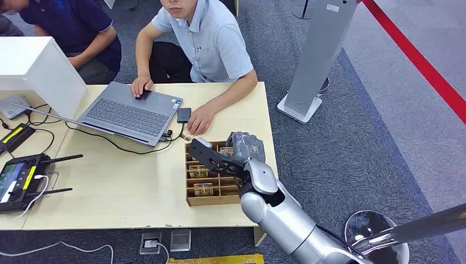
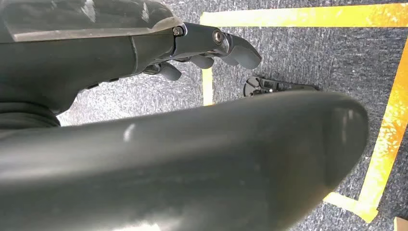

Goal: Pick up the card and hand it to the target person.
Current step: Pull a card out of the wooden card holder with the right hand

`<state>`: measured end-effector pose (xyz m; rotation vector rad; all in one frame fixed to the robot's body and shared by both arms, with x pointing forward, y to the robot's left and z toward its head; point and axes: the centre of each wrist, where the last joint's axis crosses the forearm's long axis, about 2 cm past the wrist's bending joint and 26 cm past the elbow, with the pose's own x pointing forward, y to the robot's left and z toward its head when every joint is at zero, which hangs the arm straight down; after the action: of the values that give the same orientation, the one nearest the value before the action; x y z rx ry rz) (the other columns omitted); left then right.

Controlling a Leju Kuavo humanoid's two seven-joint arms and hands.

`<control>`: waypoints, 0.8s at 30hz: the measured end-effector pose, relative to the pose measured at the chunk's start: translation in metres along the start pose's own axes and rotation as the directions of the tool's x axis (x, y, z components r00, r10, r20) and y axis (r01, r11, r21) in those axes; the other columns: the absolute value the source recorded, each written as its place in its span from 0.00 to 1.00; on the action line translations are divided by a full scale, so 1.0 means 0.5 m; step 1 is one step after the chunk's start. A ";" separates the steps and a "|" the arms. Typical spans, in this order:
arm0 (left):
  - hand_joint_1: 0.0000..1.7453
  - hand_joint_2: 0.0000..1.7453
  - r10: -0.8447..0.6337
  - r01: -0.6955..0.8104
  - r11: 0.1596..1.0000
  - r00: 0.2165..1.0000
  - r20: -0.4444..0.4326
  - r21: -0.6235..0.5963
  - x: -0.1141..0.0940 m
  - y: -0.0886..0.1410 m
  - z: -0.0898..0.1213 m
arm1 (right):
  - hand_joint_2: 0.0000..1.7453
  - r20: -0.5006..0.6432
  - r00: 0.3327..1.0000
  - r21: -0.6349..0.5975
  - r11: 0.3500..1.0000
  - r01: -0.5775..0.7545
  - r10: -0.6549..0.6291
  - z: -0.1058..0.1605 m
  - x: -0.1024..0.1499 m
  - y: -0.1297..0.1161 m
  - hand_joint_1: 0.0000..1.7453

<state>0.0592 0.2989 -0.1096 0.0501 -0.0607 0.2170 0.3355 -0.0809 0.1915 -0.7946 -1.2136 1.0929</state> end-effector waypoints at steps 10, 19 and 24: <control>0.00 0.00 -0.003 0.003 1.000 1.000 -0.002 0.001 0.000 0.000 0.000 | 1.00 -0.004 1.000 0.018 1.000 -0.007 0.007 -0.001 -0.002 0.004 0.50; 0.00 0.00 -0.007 0.007 1.000 1.000 -0.003 0.001 -0.001 -0.001 0.000 | 1.00 -0.006 1.000 0.033 0.999 -0.011 0.011 0.000 -0.003 0.008 0.43; 0.00 0.00 -0.007 0.007 1.000 1.000 -0.003 0.001 -0.001 -0.001 0.000 | 1.00 -0.007 1.000 0.040 0.999 -0.008 0.008 0.000 -0.004 0.010 0.43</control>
<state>0.0589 0.2982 -0.1096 0.0511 -0.0576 0.2100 0.3343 -0.0813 0.1864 -0.7730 -1.1797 1.1166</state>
